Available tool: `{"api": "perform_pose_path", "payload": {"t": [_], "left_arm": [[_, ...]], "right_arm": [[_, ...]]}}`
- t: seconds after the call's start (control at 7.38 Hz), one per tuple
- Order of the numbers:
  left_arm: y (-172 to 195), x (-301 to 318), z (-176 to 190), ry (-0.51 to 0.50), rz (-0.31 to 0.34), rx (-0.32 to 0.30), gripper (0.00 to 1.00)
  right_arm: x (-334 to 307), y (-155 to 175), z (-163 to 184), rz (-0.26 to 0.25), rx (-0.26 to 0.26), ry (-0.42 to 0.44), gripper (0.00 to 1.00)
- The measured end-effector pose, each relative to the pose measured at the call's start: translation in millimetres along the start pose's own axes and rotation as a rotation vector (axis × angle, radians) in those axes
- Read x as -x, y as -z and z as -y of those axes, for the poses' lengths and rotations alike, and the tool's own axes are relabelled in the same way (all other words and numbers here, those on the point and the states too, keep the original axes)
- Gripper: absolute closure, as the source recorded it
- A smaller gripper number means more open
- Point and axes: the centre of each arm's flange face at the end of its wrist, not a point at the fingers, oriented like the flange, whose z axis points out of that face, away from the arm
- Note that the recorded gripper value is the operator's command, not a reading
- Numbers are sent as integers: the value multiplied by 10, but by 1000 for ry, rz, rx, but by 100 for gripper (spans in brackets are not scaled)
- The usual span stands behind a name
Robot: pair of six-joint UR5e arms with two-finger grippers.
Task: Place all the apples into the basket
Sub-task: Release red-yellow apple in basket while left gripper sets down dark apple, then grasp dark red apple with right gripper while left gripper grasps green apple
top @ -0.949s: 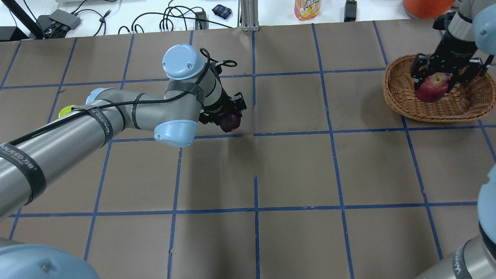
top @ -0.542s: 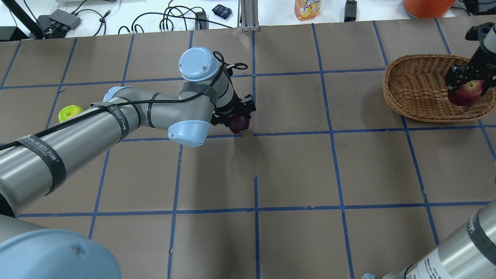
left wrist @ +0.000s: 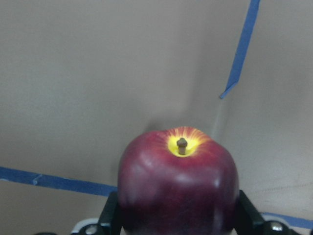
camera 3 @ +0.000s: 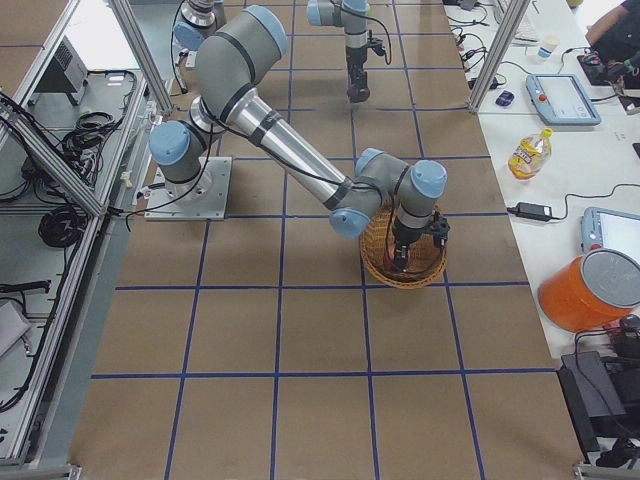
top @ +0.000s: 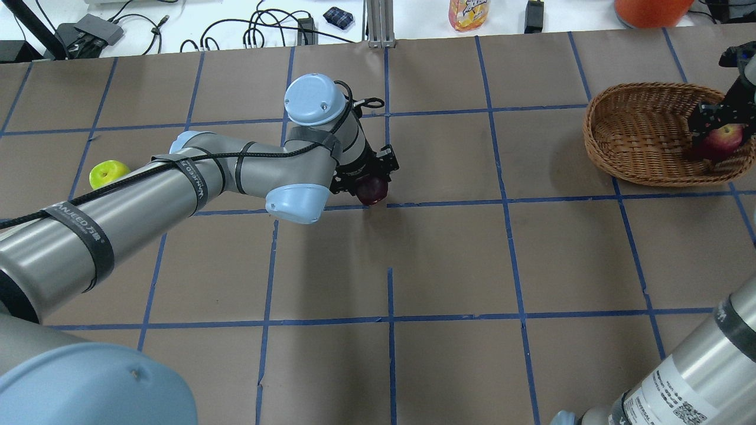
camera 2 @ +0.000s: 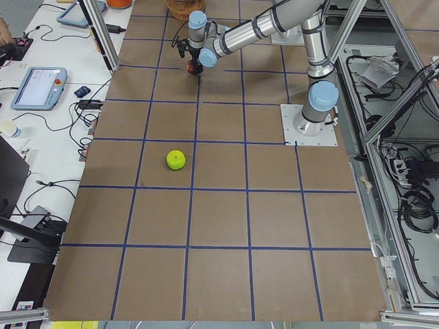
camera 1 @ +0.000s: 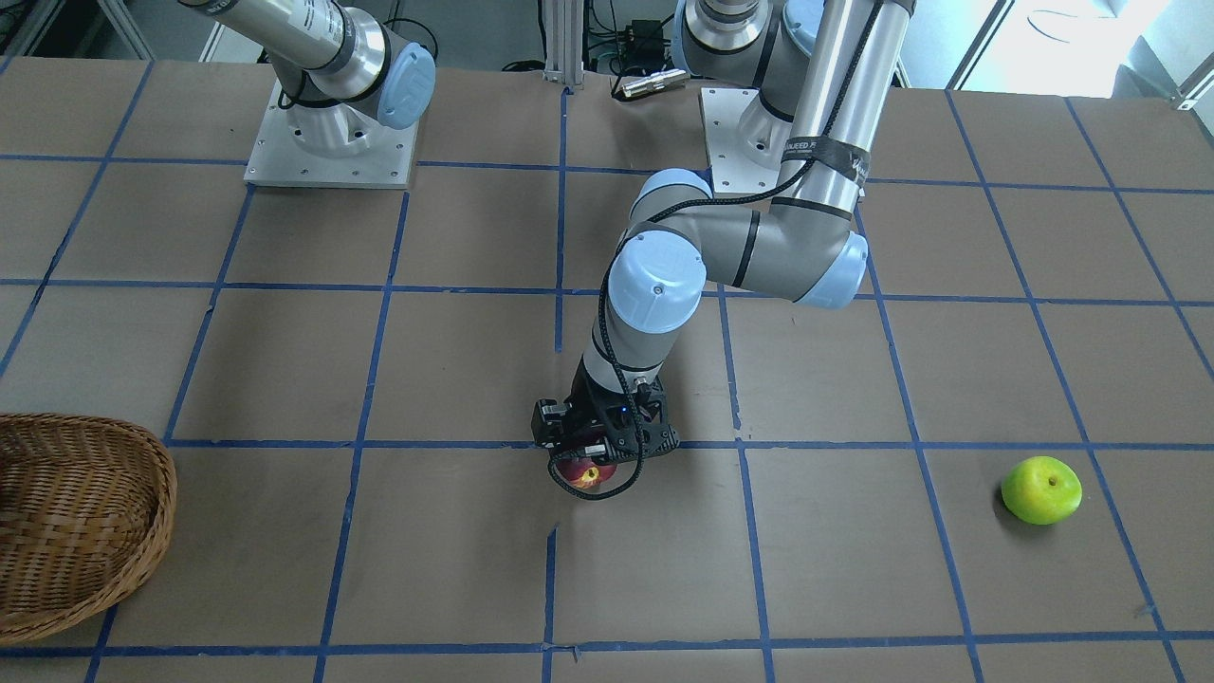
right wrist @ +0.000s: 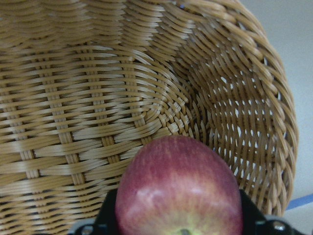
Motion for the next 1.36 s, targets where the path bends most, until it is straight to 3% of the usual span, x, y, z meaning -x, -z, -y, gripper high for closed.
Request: {"api": "perform_pose_path", "payload": {"t": [0.41,0.68,0.95,1.08,1.22,1.36], "left_arm": [[477,401,346,26,20,-4,0],[892,979,672,-26,53,-4,0],[1239,2084,1061,-270,199,26,0],[1426,2699,1255,-376,224,38,0],[1589,3261,1426,-412,209,31,0],[1681,3723,1560,-413,190,21,0]], "right_arm": [[12,206,-39,6,10,6,0],[472,837,-237,33,38,53,0],[1499,1493,-546,71,61,46,0],[2113,1731,-737,119,75,6,0],[2783,1884,-928,170,88,-18,0],[3440,1960,-1134,208,100,14,0]]}}
